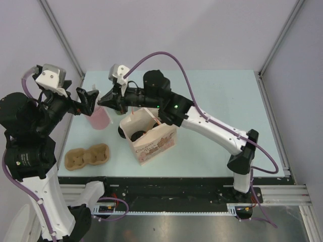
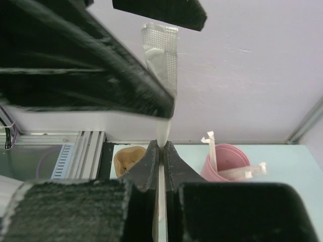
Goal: Pack the takeout coffee
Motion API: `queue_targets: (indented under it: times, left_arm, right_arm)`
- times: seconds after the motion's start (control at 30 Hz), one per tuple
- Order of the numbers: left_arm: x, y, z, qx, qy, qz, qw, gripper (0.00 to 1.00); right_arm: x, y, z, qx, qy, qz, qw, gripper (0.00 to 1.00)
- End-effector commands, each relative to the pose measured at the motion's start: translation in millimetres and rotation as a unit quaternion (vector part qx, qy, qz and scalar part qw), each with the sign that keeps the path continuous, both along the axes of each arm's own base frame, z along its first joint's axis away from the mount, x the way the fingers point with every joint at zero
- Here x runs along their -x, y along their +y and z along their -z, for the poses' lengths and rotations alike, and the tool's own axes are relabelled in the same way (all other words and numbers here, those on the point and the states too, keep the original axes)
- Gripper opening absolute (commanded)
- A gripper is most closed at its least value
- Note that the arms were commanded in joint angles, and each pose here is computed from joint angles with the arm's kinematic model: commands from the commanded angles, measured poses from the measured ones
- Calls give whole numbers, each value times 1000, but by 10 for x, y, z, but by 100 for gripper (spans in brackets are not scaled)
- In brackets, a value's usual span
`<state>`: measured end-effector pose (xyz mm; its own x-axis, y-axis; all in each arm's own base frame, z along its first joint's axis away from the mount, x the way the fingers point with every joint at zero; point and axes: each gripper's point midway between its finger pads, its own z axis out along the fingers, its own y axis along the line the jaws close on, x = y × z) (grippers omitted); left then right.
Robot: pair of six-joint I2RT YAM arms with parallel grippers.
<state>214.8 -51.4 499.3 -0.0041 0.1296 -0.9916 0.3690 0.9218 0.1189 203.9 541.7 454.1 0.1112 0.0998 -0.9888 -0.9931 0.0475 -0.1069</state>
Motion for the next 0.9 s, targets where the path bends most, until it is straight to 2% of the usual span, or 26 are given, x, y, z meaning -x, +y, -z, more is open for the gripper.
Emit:
queue_targets:
  times: [0.0,0.07,0.17,0.27,0.33,0.37,0.47,0.5,0.57,0.87]
  left_arm:
    - [-1,198,-172,2,-25,-63,998,100]
    - [-20,190,-157,6,-21,-61,998,100]
    - [-84,188,-46,12,-3,-59,998,100]
    - [-153,205,91,10,16,-60,998,100]
    - [-189,210,174,9,26,-59,998,100]
    - [-202,214,198,9,29,-60,998,100]
    - [-253,222,288,10,39,-60,997,100]
    - [-275,221,328,11,44,-60,997,100]
    - [-289,226,358,12,48,-60,997,100]
    - [-330,242,454,15,56,-65,996,100]
  right_arm:
    - [186,-719,-859,-64,-34,46,996,0]
    - [185,-905,-879,-56,-36,70,995,0]
    - [20,-1086,-620,7,-26,125,992,0]
    - [-266,-1287,-130,91,-7,187,978,0]
    - [-408,-1420,10,105,-7,209,972,0]
    - [-482,-1397,229,112,-1,208,972,0]
    - [-596,-1539,249,45,13,185,982,0]
    - [-543,-1550,253,27,15,155,987,0]
    - [-601,-1657,60,-23,9,155,988,0]
    - [-409,-1413,-186,-97,-50,112,988,0]
